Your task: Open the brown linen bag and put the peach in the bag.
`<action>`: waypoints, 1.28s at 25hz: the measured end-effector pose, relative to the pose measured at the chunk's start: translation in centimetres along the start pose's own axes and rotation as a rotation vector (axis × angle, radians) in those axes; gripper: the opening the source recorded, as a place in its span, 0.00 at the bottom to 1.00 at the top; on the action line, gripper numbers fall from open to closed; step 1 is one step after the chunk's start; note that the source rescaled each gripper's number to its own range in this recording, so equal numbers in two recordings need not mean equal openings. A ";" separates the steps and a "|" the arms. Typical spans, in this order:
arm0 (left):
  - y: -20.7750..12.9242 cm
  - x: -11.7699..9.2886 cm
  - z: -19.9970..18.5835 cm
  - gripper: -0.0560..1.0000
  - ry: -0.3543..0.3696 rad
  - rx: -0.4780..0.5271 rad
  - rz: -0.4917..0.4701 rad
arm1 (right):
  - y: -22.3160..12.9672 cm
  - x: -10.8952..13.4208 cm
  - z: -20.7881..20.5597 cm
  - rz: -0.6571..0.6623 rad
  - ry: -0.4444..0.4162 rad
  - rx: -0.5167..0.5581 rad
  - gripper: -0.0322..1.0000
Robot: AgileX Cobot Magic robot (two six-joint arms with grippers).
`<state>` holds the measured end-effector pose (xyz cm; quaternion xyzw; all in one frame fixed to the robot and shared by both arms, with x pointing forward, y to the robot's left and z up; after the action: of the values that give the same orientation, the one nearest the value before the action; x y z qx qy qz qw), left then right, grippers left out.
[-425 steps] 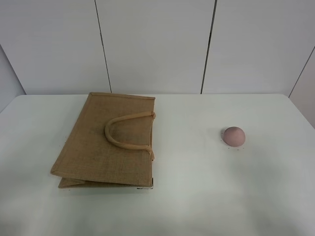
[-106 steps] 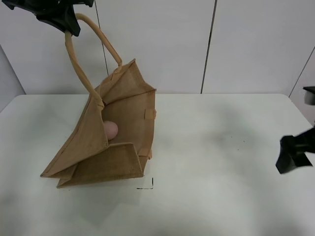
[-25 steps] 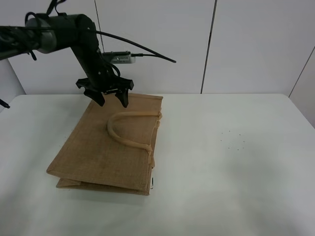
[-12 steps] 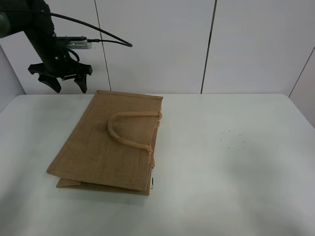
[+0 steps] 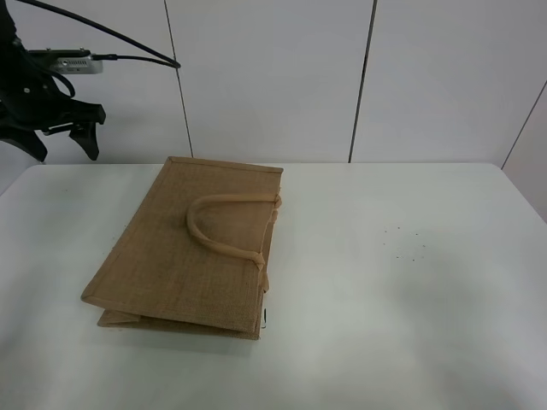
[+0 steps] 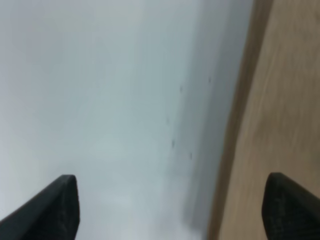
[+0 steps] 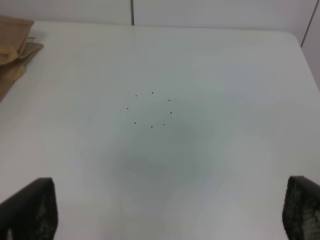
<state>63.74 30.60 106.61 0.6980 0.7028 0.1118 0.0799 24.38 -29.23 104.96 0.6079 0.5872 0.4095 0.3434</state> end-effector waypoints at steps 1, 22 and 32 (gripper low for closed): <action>-0.9 0.0 -1.0 1.00 0.000 -0.002 0.000 | 0.0 0.0 0.0 0.000 0.000 0.000 1.00; -32.1 0.2 -4.4 1.00 -0.003 -0.072 0.019 | 0.0 0.0 0.0 0.000 0.000 0.000 1.00; -37.0 0.0 -7.2 1.00 -0.027 -0.504 0.032 | 0.0 0.0 0.0 0.000 0.000 0.000 1.00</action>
<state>26.23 30.21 103.56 0.6686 0.6404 0.2755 0.2589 24.38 -29.23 104.96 0.6079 0.5872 0.4095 0.3434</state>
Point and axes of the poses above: a point on each arm's last joint axis where the gripper is mounted, z pointing out along that axis toward the gripper, x along the wrist's bending axis when the last joint is at zero, y = z × x, the point moved 1 cm from there along z, pointing out along that axis toward the gripper, and after that the axes turned 4 degrees about z, right-handed, at the moved point
